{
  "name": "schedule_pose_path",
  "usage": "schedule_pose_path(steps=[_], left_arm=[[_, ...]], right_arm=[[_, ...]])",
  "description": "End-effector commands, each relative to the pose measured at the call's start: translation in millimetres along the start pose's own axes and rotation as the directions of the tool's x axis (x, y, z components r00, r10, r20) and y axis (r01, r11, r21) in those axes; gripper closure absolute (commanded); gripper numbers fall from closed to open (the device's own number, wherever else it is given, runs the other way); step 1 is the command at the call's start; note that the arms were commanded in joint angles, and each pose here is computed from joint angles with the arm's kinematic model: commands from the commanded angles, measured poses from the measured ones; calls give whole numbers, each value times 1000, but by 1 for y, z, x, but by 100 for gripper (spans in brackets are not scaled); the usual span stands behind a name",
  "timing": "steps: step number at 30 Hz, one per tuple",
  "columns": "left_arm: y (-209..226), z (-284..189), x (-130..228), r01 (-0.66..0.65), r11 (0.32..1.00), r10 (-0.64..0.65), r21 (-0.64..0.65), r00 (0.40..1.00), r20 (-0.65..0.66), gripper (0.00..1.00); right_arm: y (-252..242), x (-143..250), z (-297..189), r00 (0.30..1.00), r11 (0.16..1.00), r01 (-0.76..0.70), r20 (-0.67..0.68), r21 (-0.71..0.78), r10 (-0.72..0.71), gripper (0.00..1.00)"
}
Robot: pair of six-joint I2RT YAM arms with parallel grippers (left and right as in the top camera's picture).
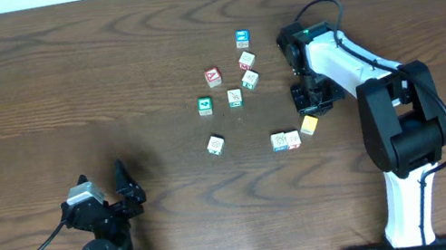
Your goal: Lift 5 blocks
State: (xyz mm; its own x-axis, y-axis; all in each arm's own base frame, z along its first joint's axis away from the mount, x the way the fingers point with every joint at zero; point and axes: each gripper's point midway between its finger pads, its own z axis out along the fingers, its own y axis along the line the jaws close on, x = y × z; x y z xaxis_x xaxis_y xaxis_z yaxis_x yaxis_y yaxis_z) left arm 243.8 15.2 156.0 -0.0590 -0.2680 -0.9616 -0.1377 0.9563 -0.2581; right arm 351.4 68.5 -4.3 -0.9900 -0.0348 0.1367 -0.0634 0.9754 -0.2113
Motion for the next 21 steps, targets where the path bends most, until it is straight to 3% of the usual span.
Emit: schedule_pose_path(steps=[1, 9, 21], left_arm=[[7, 1, 17, -9, 1000, 8, -26, 999, -49, 23], [7, 1, 17, -9, 1000, 8, -26, 999, -49, 24], [7, 1, 17, -9, 1000, 8, -26, 999, -49, 23]], right_arm=[[11, -3, 1, 997, 997, 73, 19, -38, -72, 99], [35, 2, -2, 990, 977, 141, 14, -158, -141, 99], [43, 24, -4, 988, 983, 135, -60, -123, -143, 99]])
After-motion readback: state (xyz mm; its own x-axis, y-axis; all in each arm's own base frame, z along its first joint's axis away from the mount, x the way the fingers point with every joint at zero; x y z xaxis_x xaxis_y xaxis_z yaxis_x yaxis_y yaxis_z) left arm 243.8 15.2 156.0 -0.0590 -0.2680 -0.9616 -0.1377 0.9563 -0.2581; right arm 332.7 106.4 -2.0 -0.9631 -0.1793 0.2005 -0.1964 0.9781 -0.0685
